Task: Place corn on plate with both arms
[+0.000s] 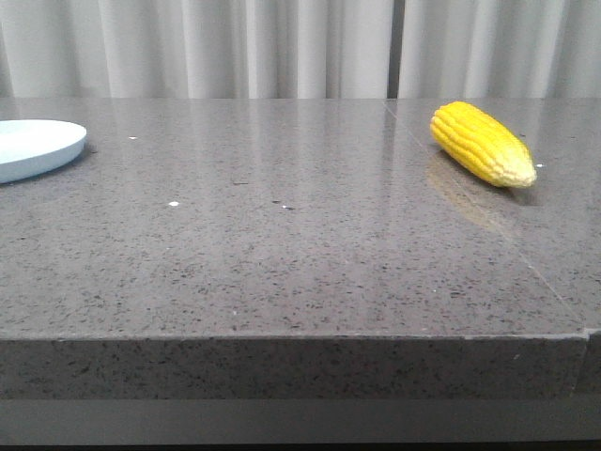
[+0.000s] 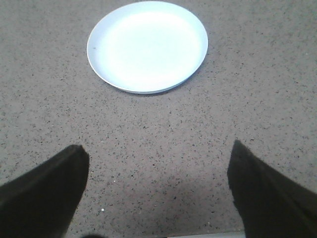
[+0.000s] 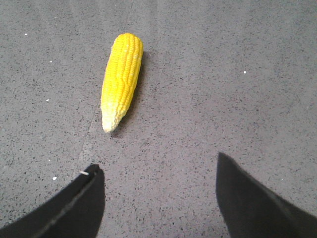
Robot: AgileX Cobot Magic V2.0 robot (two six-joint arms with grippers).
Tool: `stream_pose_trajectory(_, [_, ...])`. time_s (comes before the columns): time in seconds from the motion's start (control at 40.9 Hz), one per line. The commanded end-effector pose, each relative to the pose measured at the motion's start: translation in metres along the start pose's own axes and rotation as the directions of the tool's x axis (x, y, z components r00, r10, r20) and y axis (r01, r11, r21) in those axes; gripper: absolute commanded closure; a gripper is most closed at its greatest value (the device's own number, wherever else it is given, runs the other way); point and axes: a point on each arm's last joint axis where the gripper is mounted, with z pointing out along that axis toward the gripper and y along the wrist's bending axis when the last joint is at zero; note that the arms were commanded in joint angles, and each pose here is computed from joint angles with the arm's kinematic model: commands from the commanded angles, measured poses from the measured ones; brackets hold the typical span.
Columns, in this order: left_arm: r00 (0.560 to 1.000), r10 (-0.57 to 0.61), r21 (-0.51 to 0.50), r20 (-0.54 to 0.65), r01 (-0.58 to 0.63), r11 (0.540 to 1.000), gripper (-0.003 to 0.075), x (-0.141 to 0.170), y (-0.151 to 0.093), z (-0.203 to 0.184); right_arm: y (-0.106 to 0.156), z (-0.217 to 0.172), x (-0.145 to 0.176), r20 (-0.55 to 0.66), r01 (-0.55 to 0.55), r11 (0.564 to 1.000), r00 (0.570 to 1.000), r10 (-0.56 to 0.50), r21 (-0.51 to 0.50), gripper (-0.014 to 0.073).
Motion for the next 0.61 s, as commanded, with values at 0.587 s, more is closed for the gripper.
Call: stream_pose_trajectory(0.587, [0.962,-0.147,-0.017,-0.23,0.147,0.989,0.0155,-0.078,0.056,0.118,0.0,-0.002,-0.014,0.092,0.009,1.0,0.996,-0.009,0.006,0.0086])
